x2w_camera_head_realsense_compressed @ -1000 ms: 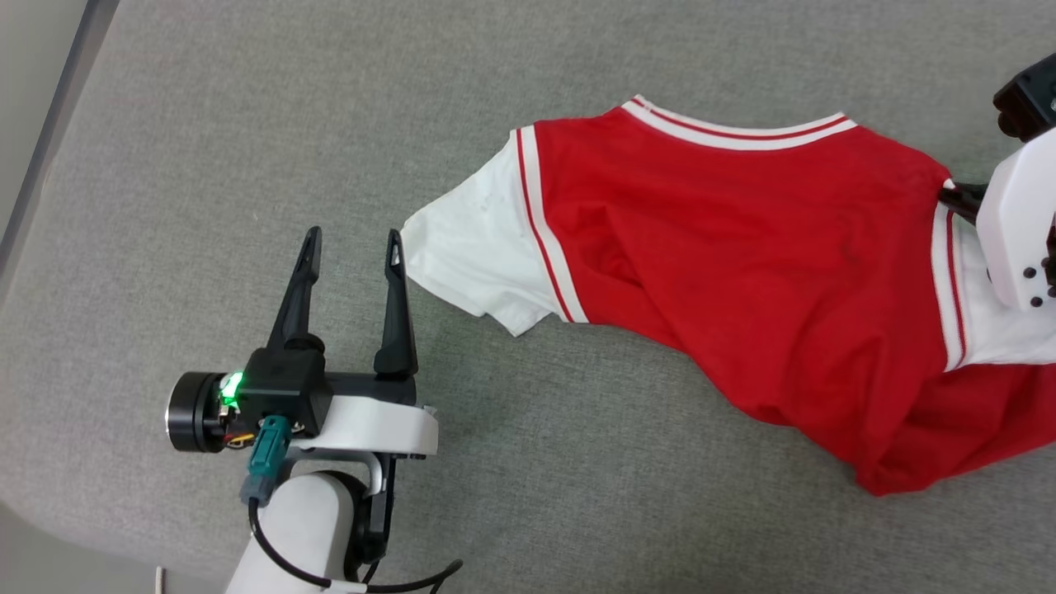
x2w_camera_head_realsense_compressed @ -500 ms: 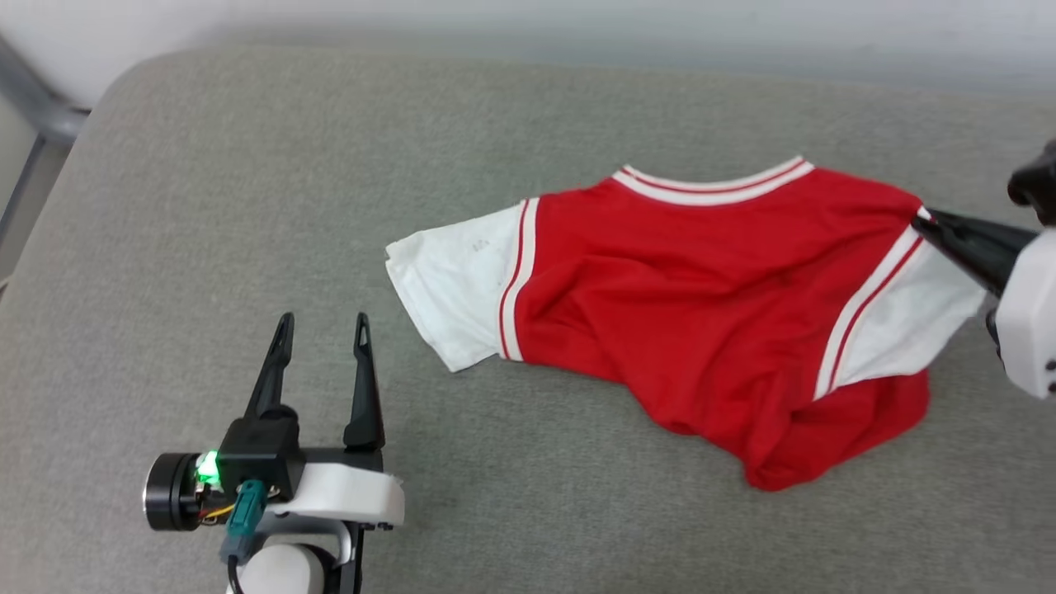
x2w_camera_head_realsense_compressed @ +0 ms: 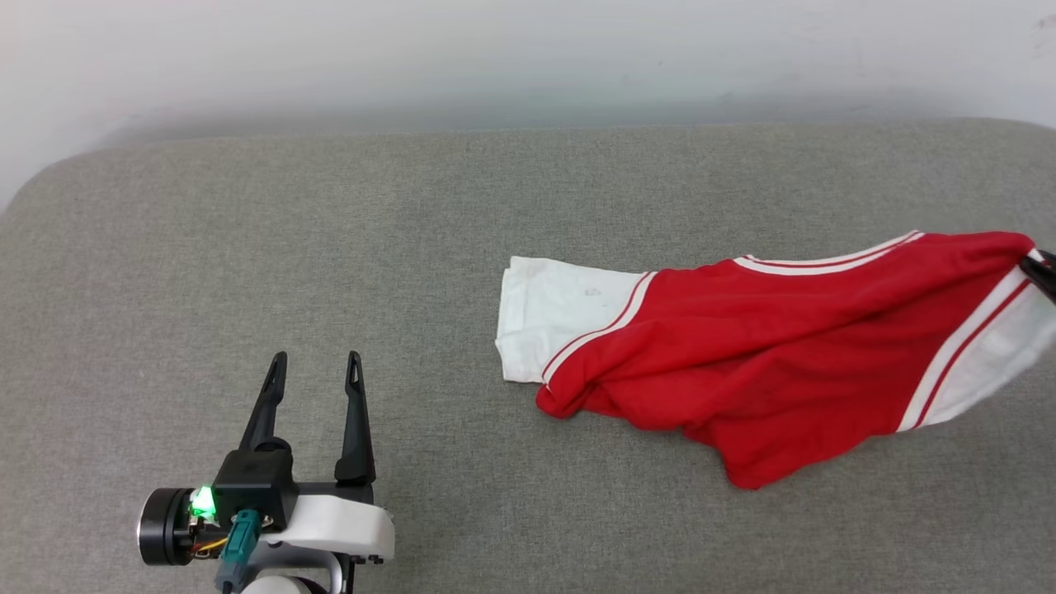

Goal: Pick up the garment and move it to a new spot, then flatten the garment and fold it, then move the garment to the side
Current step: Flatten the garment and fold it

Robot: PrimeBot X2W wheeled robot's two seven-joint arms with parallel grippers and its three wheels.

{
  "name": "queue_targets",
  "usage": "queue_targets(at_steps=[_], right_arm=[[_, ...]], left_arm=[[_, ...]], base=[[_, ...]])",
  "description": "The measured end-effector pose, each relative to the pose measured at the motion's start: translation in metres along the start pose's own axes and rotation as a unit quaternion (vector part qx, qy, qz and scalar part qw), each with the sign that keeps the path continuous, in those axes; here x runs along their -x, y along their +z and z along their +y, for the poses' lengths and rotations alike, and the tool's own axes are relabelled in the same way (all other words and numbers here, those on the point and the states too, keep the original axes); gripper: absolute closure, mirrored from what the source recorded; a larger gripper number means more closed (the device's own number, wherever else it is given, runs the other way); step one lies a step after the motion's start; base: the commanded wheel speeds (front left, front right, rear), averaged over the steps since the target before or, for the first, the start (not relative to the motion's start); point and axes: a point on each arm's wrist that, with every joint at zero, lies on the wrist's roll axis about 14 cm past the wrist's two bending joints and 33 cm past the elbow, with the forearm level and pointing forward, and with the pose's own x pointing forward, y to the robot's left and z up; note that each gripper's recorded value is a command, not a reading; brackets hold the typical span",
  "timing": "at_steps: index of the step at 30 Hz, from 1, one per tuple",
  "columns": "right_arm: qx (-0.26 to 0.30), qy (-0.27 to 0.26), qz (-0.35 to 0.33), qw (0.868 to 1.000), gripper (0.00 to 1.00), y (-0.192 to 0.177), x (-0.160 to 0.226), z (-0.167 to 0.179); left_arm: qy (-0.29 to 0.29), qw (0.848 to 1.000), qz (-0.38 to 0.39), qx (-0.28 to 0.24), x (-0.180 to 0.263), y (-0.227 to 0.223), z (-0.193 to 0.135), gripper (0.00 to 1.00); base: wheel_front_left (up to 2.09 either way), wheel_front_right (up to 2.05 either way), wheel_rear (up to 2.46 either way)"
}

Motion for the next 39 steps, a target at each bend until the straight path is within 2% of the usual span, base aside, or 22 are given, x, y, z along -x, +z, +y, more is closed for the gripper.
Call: queue_targets(at_steps=[9, 18, 23, 31, 35, 39], right_arm=[[-0.048, -0.044, 0.049, 0.997, 1.0, -0.033, 0.003, -0.02], [-0.085, -0.042, 0.1, 0.991, 1.0, -0.066, -0.027, -0.021], [-0.1, -0.031, 0.121, 0.987, 1.0, -0.076, -0.063, -0.021], [-0.118, -0.023, 0.136, 0.983, 1.0, -0.081, -0.143, -0.018], [-0.128, 0.001, 0.153, 0.98, 1.0, -0.089, -0.178, 0.005], [-0.133, 0.016, 0.2, 0.971, 1.0, -0.115, -0.194, 0.025]], left_arm=[[0.0, 1.0, 0.012, 0.001, 0.0, -0.009, 0.0, 0.0], [0.011, 1.0, 0.027, -0.002, -0.007, -0.022, 0.008, 0.0], [0.012, 0.999, 0.032, -0.006, -0.018, -0.029, 0.011, 0.0], [0.016, 0.999, 0.041, -0.012, -0.033, -0.042, 0.015, 0.0], [0.026, 0.998, 0.046, -0.018, -0.034, -0.046, 0.022, 0.0], [0.035, 0.998, 0.051, -0.022, -0.033, -0.049, 0.027, 0.0]], base=[[0.0, 0.0, 0.0], [0.0, 0.0, 0.0], [0.0, 0.0, 0.0], [0.0, 0.0, 0.0], [0.0, 0.0, 0.0], [0.0, 0.0, 0.0]])
